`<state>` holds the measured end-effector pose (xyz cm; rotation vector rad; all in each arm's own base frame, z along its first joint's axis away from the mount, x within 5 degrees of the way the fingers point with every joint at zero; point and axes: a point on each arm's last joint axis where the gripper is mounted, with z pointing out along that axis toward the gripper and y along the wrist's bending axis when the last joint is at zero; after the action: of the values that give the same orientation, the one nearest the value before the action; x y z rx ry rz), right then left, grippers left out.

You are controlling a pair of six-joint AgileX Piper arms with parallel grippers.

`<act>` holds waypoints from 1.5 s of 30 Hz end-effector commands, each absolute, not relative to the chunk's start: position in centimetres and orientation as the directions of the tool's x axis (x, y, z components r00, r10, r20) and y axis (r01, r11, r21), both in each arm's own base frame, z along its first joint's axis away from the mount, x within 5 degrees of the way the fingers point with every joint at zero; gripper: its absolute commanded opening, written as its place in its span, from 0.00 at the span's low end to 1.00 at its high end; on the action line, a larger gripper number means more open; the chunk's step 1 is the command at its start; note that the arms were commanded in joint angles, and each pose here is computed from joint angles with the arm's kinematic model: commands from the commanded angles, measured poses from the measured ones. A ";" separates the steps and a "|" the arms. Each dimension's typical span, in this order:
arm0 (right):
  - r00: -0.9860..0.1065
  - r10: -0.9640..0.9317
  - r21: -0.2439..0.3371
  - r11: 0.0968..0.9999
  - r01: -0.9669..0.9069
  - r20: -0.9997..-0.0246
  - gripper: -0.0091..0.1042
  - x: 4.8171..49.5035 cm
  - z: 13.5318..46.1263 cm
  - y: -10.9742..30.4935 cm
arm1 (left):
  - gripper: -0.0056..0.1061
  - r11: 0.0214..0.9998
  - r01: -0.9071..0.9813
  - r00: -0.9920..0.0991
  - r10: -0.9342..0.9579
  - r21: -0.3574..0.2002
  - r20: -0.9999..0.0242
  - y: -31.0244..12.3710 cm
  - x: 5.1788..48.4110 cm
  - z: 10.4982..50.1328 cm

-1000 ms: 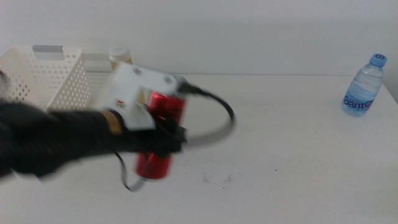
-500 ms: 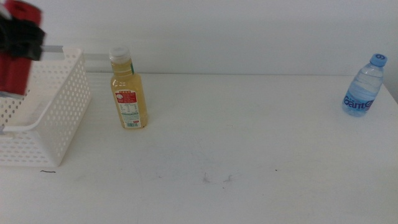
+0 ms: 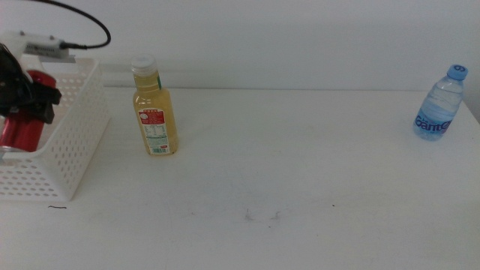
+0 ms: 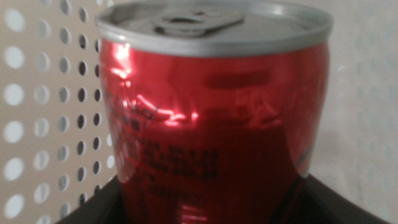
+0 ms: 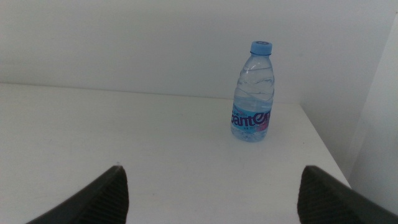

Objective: Use arms to grab the bottles and put them into the dustbin to the left of the table.

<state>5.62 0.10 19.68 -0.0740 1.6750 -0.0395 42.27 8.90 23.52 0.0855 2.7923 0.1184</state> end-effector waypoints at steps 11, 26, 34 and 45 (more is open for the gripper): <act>-0.098 -0.084 -0.083 0.996 -0.016 -0.992 0.88 5.6 19.6 0.0 | 0.89 0.990 0.048 -0.908 0.098 0.133 -0.408 8.9 41.5 27.0; -0.098 -0.084 -0.083 0.996 -0.016 -0.992 0.88 5.6 19.6 0.0 | 0.76 0.996 0.006 -0.571 0.072 0.083 -0.818 -0.7 25.7 39.7; -0.098 -0.084 -0.083 0.996 -0.016 -0.992 0.88 5.6 19.6 0.0 | 0.69 0.987 0.153 -0.322 0.102 0.055 -0.941 -3.7 19.0 33.5; -0.098 -0.084 -0.083 0.996 -0.016 -0.992 0.88 5.6 19.6 0.0 | 0.85 0.916 0.390 -0.245 0.010 -0.090 -0.969 -6.1 18.3 20.5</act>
<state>5.62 0.10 19.68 -0.0740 1.6750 -0.0395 17.95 -5.82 20.87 0.3178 1.8322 -0.3262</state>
